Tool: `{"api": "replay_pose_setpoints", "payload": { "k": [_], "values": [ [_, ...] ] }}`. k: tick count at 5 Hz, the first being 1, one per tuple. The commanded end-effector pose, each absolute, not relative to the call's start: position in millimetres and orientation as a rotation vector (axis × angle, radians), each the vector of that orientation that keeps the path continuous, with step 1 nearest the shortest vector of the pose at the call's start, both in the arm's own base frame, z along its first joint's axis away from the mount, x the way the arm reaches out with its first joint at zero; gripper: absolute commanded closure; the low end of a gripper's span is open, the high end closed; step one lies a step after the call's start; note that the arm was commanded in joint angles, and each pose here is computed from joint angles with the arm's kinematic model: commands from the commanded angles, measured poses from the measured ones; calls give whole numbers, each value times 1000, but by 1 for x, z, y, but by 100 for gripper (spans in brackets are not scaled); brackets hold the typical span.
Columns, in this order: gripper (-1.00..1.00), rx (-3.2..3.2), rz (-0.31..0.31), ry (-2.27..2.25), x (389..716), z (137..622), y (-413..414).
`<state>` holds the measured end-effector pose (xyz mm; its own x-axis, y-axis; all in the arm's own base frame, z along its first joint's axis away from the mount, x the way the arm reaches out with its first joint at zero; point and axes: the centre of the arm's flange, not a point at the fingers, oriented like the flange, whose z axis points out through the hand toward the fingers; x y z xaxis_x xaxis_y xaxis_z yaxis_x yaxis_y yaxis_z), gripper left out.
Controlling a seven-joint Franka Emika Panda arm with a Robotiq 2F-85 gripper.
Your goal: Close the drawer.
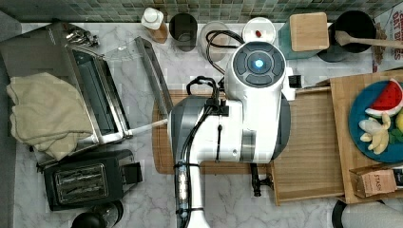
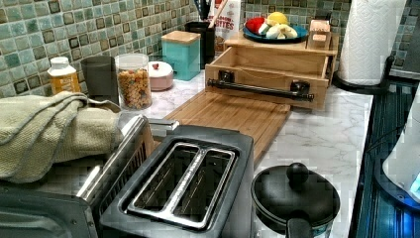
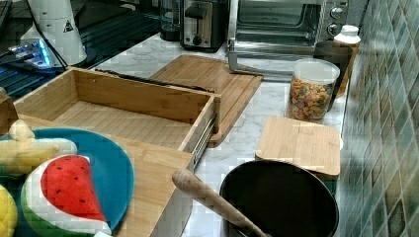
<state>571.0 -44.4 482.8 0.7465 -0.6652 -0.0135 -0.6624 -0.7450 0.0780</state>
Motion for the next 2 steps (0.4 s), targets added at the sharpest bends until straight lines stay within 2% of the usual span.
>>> {"api": "replay_pose_setpoints", "payload": {
  "k": [1, 2],
  "values": [
    [100, 2866, -61, -1105, 571, 483, -49],
    [100, 2937, -149, -962, 562, 476, -26]
  ]
}}
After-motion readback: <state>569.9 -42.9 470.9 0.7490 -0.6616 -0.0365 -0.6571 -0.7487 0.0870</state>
